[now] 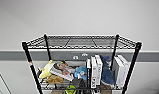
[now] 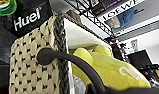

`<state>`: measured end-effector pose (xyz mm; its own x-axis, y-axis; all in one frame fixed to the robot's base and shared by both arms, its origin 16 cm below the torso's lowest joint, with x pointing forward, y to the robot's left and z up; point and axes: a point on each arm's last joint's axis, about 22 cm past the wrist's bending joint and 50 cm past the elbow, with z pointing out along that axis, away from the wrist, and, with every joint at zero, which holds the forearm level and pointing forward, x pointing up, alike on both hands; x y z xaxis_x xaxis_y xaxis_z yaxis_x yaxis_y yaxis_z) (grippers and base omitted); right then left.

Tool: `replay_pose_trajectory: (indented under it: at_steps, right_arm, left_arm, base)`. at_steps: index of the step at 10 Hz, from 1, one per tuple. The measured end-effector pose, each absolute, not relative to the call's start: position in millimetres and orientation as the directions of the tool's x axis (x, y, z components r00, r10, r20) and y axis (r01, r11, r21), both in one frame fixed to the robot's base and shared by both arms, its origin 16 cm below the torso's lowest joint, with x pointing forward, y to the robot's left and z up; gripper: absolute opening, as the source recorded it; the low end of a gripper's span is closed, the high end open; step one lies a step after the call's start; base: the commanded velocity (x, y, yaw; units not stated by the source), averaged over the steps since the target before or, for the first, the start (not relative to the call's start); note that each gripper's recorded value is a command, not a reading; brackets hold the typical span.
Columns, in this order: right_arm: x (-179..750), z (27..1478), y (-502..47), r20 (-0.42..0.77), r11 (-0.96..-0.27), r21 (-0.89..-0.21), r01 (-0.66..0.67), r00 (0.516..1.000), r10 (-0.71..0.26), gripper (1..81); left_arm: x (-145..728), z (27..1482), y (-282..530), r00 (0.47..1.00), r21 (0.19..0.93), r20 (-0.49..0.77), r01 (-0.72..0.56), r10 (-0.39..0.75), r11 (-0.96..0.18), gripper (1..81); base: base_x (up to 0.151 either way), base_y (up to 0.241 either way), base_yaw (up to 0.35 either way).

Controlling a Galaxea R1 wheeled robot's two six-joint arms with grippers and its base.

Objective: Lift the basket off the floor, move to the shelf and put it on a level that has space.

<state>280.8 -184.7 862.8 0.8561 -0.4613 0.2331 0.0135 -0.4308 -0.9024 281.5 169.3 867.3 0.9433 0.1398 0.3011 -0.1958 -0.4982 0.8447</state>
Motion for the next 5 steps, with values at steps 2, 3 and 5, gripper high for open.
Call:
replay_pose_trajectory:
  at_steps: [2, 3, 5]
  right_arm:
    - [282.8, 862.9, -184.9, 0.235, -0.431, -0.902, 0.015, 0.854, -0.464, 1.0]
    - [281.8, 864.1, -184.0, 0.234, -0.428, -0.903, 0.016, 0.855, -0.463, 1.0]
    - [274.6, 873.2, -179.3, 0.227, -0.414, -0.91, 0.021, 0.861, -0.456, 1.0]
  left_arm:
    - [284.5, 868.2, 168.6, 0.941, 0.844, 0.307, -0.201, 0.14, -0.498, 1.0]
    - [284.4, 868.8, 167.9, 0.942, 0.844, 0.307, -0.202, 0.139, -0.496, 1.0]
    - [277.3, 872.8, 166.4, 0.944, 0.848, 0.303, -0.205, 0.13, -0.489, 1.0]
  base:
    - [0.0, 0.0, 0.0]
    - [0.0, 0.0, 0.0]
    - [0.0, 0.0, 0.0]
